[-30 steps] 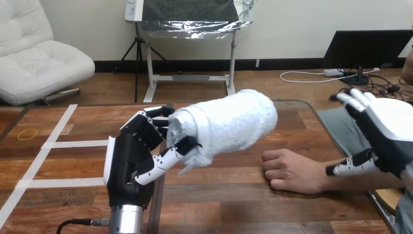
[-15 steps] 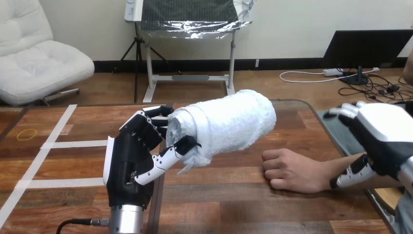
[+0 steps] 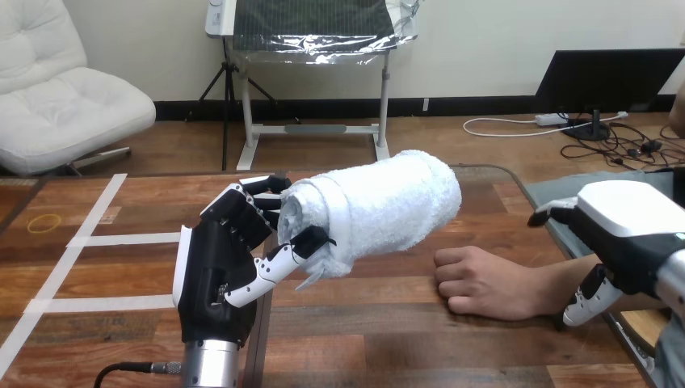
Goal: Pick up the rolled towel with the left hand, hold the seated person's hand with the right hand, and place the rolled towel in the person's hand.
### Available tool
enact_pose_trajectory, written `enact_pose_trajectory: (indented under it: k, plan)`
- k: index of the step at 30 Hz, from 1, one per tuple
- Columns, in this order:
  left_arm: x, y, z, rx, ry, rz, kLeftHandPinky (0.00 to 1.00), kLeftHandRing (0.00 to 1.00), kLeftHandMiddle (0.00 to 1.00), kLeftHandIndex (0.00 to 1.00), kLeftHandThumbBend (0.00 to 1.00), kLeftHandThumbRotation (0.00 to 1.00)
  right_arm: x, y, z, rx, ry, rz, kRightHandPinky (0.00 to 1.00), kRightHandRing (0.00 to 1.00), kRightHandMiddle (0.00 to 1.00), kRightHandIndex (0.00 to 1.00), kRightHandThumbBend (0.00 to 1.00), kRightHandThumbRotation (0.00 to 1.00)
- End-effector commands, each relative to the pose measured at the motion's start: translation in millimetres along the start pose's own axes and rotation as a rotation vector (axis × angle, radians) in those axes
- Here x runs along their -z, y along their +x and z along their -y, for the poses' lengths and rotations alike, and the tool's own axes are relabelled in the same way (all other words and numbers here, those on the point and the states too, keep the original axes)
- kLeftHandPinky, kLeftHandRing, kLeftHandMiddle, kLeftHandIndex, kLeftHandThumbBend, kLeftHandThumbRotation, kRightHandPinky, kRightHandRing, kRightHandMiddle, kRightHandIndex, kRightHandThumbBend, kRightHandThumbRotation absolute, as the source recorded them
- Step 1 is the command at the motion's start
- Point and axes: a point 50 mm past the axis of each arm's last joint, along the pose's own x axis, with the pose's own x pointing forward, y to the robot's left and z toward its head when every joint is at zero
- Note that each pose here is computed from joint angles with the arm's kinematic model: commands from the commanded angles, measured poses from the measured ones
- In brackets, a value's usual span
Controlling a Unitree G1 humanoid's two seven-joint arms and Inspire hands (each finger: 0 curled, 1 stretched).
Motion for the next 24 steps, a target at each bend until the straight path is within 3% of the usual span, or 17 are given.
enact_pose_trajectory:
  k: [1,10,24]
  plan:
    - [-19.1,23.7,16.7,0.017,-0.059,0.141,0.43,0.43,0.46,0.55,0.59,0.0,-11.1,-0.2,38.9,0.071,-0.112,0.03,0.83,0.91,0.88,0.83,0.98,0.0]
    - [-18.9,22.8,16.5,0.015,-0.051,0.14,0.43,0.43,0.46,0.55,0.59,0.0,-11.9,5.1,41.6,-0.042,-0.155,-0.016,0.87,0.92,0.9,0.85,0.94,0.05]
    - [-19.4,22.1,17.1,0.004,-0.063,0.145,0.44,0.42,0.45,0.54,0.58,0.0,-12.7,16.1,38.0,-0.138,-0.206,-0.098,0.91,0.96,0.94,0.88,0.89,0.09]
